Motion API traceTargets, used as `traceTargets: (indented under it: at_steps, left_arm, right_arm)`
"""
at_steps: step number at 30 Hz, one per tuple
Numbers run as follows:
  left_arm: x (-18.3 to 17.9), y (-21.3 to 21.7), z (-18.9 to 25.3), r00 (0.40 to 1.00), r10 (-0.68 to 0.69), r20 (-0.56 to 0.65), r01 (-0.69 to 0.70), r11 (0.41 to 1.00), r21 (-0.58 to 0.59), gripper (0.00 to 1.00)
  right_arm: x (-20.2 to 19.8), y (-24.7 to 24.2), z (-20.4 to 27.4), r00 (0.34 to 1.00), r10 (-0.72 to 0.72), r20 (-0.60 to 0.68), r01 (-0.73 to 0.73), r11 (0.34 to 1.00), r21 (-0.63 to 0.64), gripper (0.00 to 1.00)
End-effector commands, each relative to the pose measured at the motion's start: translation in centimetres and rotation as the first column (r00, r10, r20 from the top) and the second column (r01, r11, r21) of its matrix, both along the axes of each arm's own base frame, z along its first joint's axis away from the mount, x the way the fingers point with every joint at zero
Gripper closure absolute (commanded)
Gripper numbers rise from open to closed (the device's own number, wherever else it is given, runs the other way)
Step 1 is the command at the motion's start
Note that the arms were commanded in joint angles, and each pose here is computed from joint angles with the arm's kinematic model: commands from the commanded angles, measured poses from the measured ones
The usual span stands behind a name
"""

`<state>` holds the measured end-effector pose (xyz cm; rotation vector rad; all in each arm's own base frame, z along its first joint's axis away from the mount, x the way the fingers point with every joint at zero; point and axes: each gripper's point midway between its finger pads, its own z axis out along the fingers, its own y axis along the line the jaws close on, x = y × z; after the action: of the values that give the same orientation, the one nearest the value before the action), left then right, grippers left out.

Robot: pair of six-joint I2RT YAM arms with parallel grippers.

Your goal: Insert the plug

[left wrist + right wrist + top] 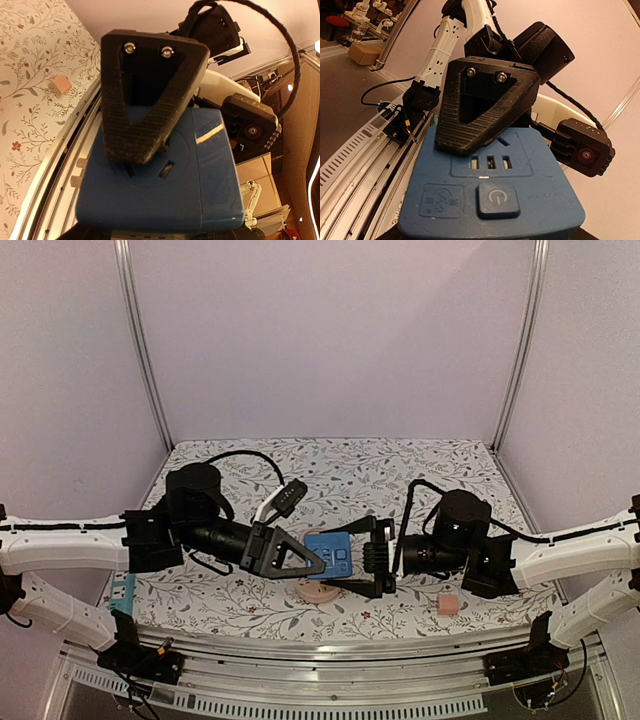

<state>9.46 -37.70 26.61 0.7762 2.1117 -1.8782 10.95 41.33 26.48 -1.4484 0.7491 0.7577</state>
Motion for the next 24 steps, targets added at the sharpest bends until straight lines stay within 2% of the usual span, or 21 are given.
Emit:
traceTargets:
  at_steps: [1, 4, 8, 11, 15, 17, 18, 19, 20, 21, 24]
  left_arm:
    - [0.0, 0.3, 2.0, 0.998, 0.015, 0.053, -0.011, 0.998, -0.068, 1.0]
    - [0.0, 0.3, 1.9, 0.999, 0.013, 0.051, -0.01, 0.998, -0.067, 1.0]
    - [0.1, 0.3, 1.9, 0.999, 0.016, 0.052, -0.012, 0.998, -0.068, 1.0]
    - [0.1, 0.2, 1.9, 0.998, 0.015, 0.056, -0.011, 0.997, -0.071, 1.0]
    - [0.0, 0.3, 2.2, 0.998, 0.014, 0.06, -0.009, 0.996, -0.084, 0.98]
    - [0.1, 0.4, 2.1, 0.998, 0.02, 0.062, -0.014, 0.996, -0.085, 0.82]
    - [0.1, 0.4, 2.1, 0.998, 0.021, 0.062, -0.015, 0.996, -0.086, 0.71]
    - [0.2, 0.5, 2.1, 0.998, 0.023, 0.064, -0.018, 0.996, -0.087, 0.53]
    - [0.1, 0.5, 2.1, 0.997, 0.024, 0.068, -0.018, 0.996, -0.089, 0.21]
    - [0.2, 0.6, 2.1, 0.997, 0.027, 0.071, -0.021, 0.996, -0.089, 0.04]
    - [0.7, 1.1, 1.4, 0.995, 0.05, 0.083, -0.047, 0.998, -0.044, 0.01]
  right_arm:
    - [-0.5, 0.4, -1.0, 0.999, 0.031, -0.019, -0.032, 0.999, -0.036, 0.27]
    - [-0.3, 0.5, -1.0, 0.999, 0.025, -0.02, -0.025, 0.999, -0.036, 0.24]
    - [-0.5, 0.4, -1.0, 0.999, 0.034, -0.018, -0.034, 0.999, -0.034, 0.3]
    - [-0.6, 0.3, -0.6, 0.999, 0.042, -0.017, -0.043, 0.999, -0.025, 0.43]
    - [-0.6, 0.3, -0.5, 0.999, 0.04, -0.016, -0.04, 0.999, -0.022, 0.69]
    - [-0.6, 0.3, -0.4, 0.999, 0.042, -0.02, -0.043, 0.999, -0.023, 0.73]
    - [-0.7, 0.3, -0.4, 0.999, 0.043, -0.024, -0.043, 0.999, -0.024, 0.76]
    - [-0.7, 0.2, -0.4, 0.999, 0.042, -0.028, -0.043, 0.999, -0.024, 0.77]
    - [-0.6, 0.2, -0.5, 0.999, 0.038, -0.03, -0.039, 0.999, -0.025, 0.78]
    - [-0.6, 0.2, -0.4, 0.999, 0.032, -0.038, -0.033, 0.999, -0.022, 0.78]
    - [-0.1, -0.1, -0.1, 0.997, -0.001, -0.077, 0.0, 1.0, -0.018, 0.82]
